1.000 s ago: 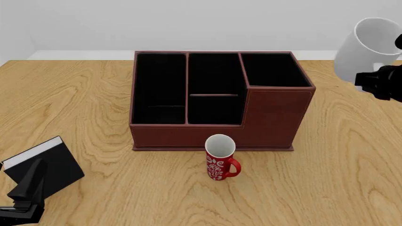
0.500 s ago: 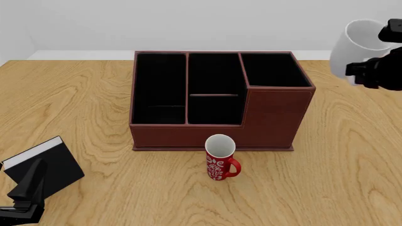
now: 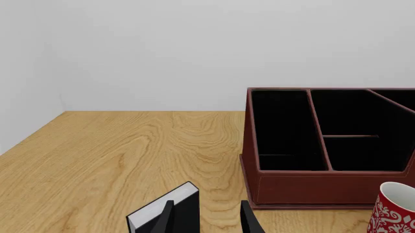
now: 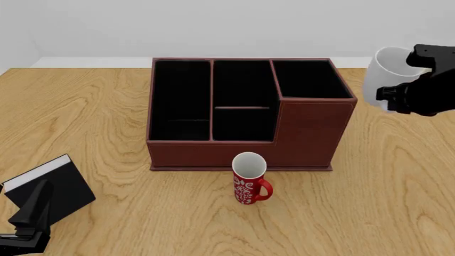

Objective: Pick up the white mug and place it to the right of the caddy.

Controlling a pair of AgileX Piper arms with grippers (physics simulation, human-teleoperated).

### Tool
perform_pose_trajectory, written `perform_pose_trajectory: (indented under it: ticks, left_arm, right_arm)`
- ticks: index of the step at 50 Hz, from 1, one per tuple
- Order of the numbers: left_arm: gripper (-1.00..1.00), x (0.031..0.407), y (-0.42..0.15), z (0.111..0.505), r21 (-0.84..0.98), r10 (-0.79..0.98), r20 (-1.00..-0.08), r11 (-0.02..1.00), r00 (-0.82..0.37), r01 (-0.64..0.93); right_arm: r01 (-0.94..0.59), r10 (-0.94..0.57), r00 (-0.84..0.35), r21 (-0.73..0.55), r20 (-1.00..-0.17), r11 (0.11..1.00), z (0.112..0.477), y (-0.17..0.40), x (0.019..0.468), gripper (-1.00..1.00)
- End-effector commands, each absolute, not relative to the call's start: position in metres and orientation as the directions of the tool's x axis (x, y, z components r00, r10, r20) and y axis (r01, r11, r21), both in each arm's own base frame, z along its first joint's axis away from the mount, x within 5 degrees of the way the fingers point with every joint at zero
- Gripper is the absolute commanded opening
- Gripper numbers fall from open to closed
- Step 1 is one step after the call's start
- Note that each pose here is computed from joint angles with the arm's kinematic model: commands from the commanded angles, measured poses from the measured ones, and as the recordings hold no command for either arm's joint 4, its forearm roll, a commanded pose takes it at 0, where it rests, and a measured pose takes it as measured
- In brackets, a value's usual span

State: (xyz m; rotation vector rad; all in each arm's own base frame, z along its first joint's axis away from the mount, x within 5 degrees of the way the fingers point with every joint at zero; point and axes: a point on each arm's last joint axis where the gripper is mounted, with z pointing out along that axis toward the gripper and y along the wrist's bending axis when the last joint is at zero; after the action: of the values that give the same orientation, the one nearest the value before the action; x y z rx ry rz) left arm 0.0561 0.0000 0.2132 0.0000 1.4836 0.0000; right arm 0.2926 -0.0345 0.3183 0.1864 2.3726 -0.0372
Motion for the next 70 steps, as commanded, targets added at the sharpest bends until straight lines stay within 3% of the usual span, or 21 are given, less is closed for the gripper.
perform_pose_trajectory:
  ticks: [1, 70]
  left_arm:
    - [1.00, 0.056, 0.000, 0.213, 0.000, 0.000, -0.996, 1.000, 0.087, 0.000]
    - [1.00, 0.056, 0.000, 0.213, 0.000, 0.000, -0.996, 1.000, 0.087, 0.000]
  right_arm:
    - [0.161, 0.141, -0.725, 0.032, -0.674, 0.986, 0.308, -0.038, 0.296, -1.00]
    - [0.145, 0.133, -0.793, 0.027, -0.594, 0.989, 0.244, -0.033, 0.299, -1.00]
